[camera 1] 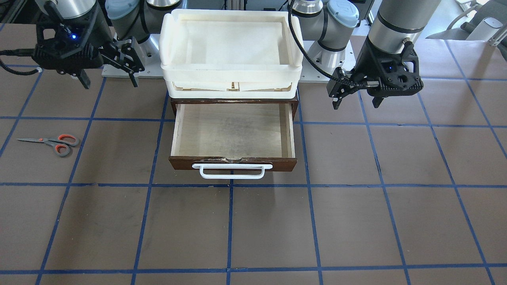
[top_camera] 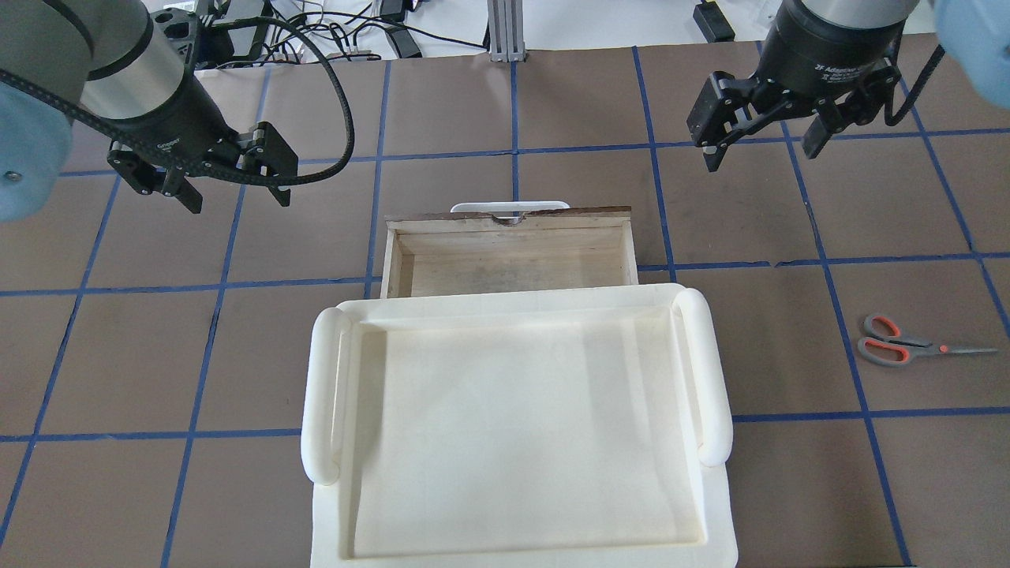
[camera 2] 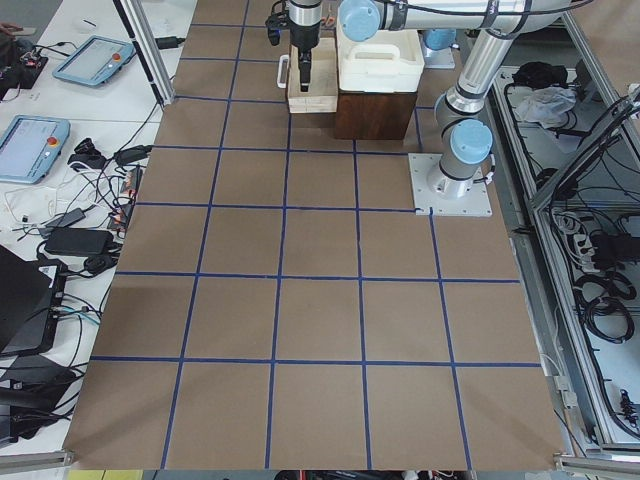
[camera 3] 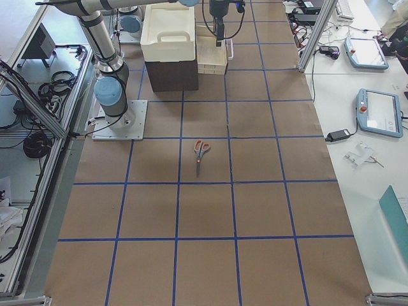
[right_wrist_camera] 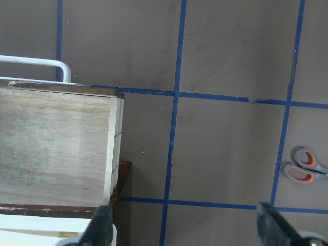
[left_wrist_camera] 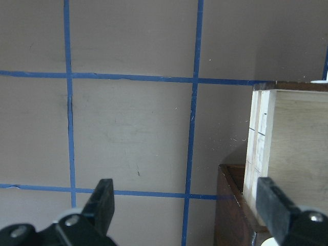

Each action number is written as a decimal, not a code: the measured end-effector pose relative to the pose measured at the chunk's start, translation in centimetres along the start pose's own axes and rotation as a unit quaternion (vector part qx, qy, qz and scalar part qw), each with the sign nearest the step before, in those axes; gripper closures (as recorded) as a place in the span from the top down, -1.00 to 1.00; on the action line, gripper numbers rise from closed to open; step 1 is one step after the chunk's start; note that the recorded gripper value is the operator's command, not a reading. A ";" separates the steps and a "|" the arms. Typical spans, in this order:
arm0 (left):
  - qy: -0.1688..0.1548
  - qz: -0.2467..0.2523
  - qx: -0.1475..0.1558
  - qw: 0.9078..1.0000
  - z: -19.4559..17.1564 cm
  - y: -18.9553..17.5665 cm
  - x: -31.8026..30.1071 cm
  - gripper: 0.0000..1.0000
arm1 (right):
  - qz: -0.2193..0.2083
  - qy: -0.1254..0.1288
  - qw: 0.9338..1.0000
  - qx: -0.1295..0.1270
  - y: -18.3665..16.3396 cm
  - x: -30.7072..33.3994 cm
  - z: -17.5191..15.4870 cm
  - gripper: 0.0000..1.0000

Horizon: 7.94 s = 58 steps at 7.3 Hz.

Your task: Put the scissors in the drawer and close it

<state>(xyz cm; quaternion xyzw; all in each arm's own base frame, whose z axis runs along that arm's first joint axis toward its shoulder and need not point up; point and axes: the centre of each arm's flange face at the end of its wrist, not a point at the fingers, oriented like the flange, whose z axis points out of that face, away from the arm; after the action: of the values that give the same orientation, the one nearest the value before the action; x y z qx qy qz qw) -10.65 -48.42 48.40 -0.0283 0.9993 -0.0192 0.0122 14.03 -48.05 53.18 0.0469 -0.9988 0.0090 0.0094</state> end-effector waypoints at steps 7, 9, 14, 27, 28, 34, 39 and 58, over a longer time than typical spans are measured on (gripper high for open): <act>-0.004 0.001 -0.001 1.000 0.2 0.0 0.0 1.00 | -0.087 0.002 0.996 -0.002 -0.3 1.1 0.4 1.00; -0.005 0.001 -0.001 1.000 0.2 0.0 -0.1 1.00 | -0.151 0.000 0.988 -0.009 -0.5 3.0 1.0 1.00; -0.005 0.001 -0.002 1.000 0.2 0.0 -0.1 1.00 | -0.336 -0.038 0.939 -0.065 0.8 12.8 7.3 1.00; -0.003 0.001 0.001 1.000 0.0 0.2 0.1 1.00 | -0.615 -0.017 0.787 0.035 12.8 36.5 34.9 1.00; -0.003 0.002 0.000 1.000 0.1 0.2 0.1 1.00 | -0.617 -0.011 0.786 0.037 12.8 36.3 35.2 0.99; -0.004 0.002 0.001 1.000 0.3 0.0 0.1 1.00 | -0.619 -0.017 0.785 0.037 13.3 35.4 37.1 0.53; -0.009 0.002 0.002 1.000 0.1 0.2 0.0 1.00 | -0.621 -0.012 0.783 0.038 12.9 35.2 37.5 0.36; -0.012 0.003 -0.005 1.000 0.7 0.7 -0.1 1.00 | -0.667 0.039 0.743 0.041 6.6 33.1 29.3 -1.00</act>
<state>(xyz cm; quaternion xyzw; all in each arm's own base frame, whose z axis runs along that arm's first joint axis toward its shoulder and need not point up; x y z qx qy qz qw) -10.59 -47.74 47.65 -0.0261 0.9993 -0.0139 0.0243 -20.09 -45.12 24.41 0.7007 -0.7104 0.0428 0.0502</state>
